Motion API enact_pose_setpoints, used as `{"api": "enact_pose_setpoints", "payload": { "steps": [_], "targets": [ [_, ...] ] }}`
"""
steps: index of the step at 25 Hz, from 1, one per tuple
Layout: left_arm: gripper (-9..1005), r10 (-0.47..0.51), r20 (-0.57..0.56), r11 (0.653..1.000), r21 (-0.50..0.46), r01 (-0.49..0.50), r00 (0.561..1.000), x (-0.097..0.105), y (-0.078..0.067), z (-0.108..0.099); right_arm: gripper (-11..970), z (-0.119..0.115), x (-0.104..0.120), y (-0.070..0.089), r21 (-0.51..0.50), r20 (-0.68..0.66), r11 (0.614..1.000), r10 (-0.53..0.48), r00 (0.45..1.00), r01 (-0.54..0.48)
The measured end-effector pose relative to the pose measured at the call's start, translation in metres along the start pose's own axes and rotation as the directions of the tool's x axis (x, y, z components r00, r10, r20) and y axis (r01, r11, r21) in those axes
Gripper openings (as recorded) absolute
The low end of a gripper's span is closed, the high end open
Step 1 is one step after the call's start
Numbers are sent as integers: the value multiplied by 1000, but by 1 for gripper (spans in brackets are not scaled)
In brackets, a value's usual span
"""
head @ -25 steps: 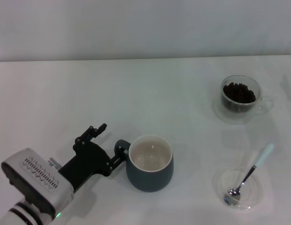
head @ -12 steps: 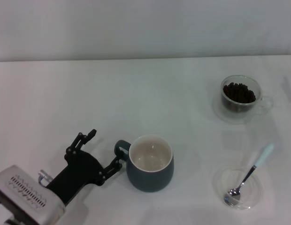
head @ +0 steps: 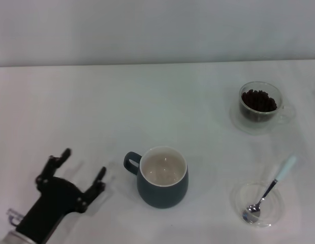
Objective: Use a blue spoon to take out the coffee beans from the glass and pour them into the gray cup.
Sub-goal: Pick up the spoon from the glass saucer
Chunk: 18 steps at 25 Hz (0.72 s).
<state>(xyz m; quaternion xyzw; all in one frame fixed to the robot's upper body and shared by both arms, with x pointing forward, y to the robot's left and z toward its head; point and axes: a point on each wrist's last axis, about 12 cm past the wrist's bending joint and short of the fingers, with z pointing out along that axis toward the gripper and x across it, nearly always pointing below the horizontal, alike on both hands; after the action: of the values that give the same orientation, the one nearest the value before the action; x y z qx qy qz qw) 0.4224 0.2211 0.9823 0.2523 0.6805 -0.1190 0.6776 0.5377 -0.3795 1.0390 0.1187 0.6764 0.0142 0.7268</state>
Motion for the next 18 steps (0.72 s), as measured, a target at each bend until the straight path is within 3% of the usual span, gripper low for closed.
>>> {"api": "enact_pose_setpoints", "payload": {
  "steps": [6, 12, 15, 16, 18],
  "targets": [
    [883, -52, 67, 988, -145, 62, 996, -4, 10, -19, 867, -21, 1, -30, 25, -37, 967, 254, 966, -254],
    [883, -129, 122, 918, -360, 165, 984, -2, 40, -34, 867, -44, -12, -70, -57, -305, 860, 470, 829, -508],
    [883, -127, 127, 912, -375, 166, 984, -2, 45, -35, 866, -51, -18, -77, -88, -488, 817, 463, 740, -570],
    [883, -107, 146, 895, -416, 159, 983, -3, 58, -36, 866, -54, -20, -78, -102, -553, 807, 440, 708, -581],
    [883, -91, 152, 894, -422, 148, 984, -5, 63, -35, 857, -60, -23, -77, -120, -661, 787, 392, 640, -606]
  ]
}}
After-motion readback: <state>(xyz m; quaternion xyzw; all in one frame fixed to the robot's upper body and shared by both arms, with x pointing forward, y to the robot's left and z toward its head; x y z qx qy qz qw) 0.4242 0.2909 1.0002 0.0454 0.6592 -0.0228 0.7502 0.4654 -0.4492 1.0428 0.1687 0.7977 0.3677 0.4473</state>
